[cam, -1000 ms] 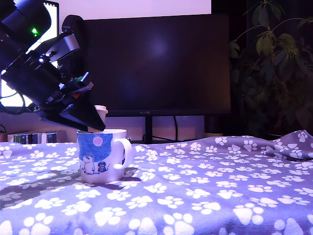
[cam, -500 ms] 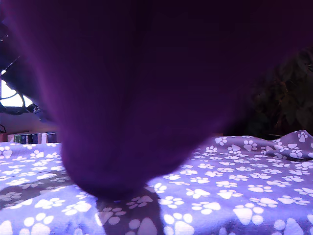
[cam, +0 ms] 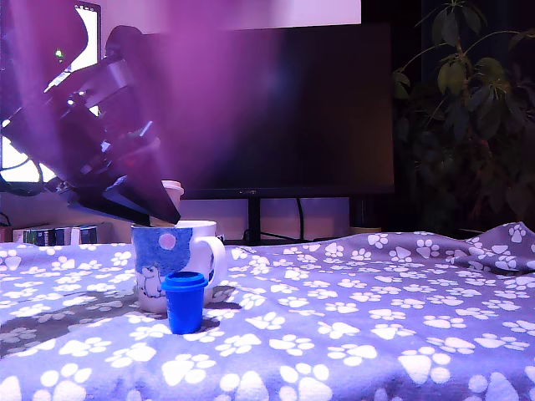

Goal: Pick up the coffee capsules on the table and drop them inside the coffee cup

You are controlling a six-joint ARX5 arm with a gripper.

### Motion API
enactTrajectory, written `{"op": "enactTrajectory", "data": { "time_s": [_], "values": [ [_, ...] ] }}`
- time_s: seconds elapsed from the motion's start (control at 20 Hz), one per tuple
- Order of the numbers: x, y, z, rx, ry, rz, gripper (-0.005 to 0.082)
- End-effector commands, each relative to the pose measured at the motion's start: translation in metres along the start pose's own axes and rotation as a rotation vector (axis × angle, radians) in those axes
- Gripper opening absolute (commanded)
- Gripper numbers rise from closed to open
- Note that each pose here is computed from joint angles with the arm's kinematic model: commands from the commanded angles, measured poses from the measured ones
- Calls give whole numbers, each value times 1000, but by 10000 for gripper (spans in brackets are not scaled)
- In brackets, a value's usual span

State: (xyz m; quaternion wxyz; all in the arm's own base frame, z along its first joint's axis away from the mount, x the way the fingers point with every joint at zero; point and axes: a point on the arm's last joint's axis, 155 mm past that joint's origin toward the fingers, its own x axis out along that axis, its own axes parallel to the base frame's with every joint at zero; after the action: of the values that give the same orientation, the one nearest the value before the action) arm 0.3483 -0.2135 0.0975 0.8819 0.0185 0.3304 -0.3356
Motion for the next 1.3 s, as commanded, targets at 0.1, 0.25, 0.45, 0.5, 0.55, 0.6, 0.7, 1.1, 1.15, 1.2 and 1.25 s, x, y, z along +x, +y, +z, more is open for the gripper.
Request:
{"op": "enactTrajectory", "data": {
  "time_s": [0.1,0.25,0.45,0.5,0.55,0.6,0.7,1.1,1.15,1.2,1.25],
  "values": [
    [3,-2,-1,-8,7,-18,473],
    [3,-3,-1,-8,7,-18,572],
    [3,-7,-1,-5,8,-34,562],
    [3,-10,-1,-6,9,-52,535],
    [2,-14,-1,-6,9,-76,492],
    [1,-18,-1,-7,10,-92,435],
    [-3,-23,1,-5,7,-117,266],
    [-27,-30,24,34,-66,-101,-19],
    [-31,-32,25,43,-76,-93,-19],
    [-35,-34,27,61,-88,-81,-19],
    [-39,-37,28,76,-99,-77,-19]
  ]
}}
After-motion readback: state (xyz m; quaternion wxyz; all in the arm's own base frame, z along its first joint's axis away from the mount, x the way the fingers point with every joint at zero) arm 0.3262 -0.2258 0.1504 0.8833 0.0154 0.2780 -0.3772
